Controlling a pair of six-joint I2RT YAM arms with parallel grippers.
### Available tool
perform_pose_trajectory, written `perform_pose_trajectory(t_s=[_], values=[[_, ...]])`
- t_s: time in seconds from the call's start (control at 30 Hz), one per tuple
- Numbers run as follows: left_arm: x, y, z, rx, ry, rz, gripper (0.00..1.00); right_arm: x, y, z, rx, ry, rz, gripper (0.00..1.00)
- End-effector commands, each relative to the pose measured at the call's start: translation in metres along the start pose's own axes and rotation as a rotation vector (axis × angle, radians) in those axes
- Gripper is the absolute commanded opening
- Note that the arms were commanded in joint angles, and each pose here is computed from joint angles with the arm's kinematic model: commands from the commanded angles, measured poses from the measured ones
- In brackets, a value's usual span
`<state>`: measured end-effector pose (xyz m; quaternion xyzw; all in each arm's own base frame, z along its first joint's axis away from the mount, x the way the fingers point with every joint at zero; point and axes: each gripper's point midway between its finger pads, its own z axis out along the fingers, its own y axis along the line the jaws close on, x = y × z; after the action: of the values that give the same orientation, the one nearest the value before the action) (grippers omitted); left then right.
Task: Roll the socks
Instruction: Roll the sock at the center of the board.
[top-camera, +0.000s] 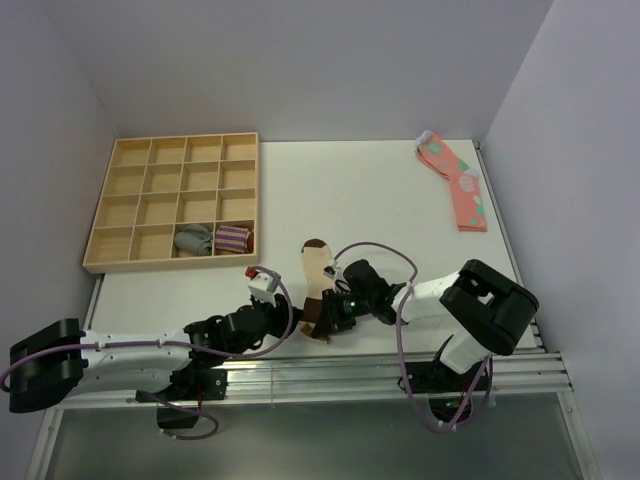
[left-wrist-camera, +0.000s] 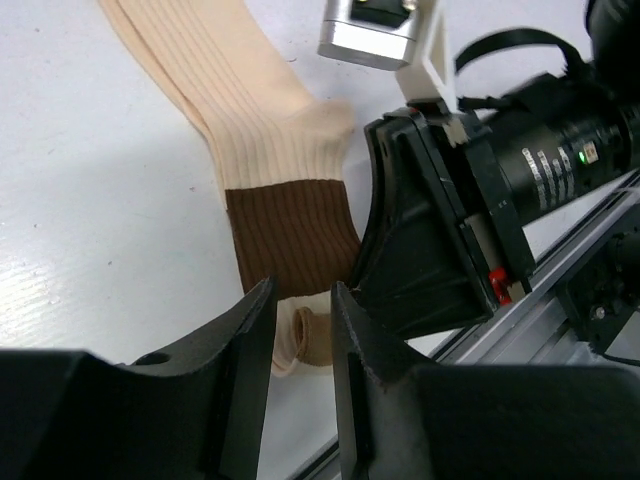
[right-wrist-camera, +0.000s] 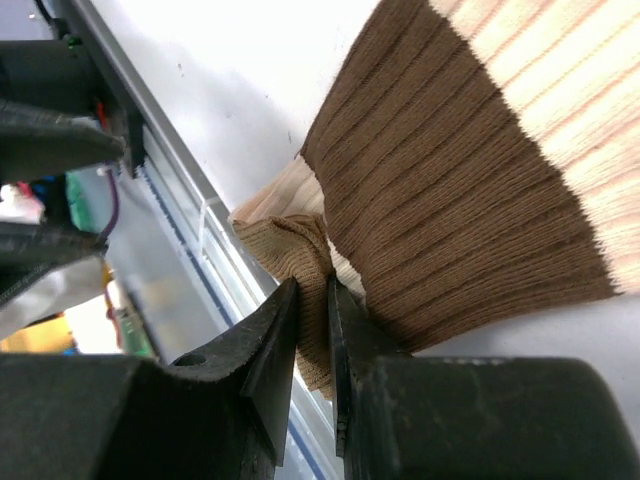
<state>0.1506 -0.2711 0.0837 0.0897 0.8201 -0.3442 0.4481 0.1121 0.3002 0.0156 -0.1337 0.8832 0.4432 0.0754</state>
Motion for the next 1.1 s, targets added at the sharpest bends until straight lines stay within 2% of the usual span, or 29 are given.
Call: perform_pose_trajectory(t_s=[0.0,0.23,0.4,0.6,1.07], values=[[-0.012,-0.007,0.002,-0.002,-0.083,0.052,0.34,0.014,-0.018,-0.002,0.032,0.079,0.061,0.24],[0.008,-0.024,0.008,0.051,-0.068,0.104,0.33,0.016,-0.024,-0.004,0.023,0.131,0.102,0.24],[0.005,-0.031,0.007,0.095,-0.092,0.097,0.38,0.016,-0.026,-0.002,0.034,0.153,0.106,0.24],[0.02,-0.041,0.009,0.171,-0.04,0.127,0.39,0.019,-0.03,0.002,0.028,0.162,0.115,0.23],[0.047,-0.021,0.012,0.149,0.002,0.087,0.39,0.025,-0.035,-0.002,0.028,0.162,0.128,0.23]])
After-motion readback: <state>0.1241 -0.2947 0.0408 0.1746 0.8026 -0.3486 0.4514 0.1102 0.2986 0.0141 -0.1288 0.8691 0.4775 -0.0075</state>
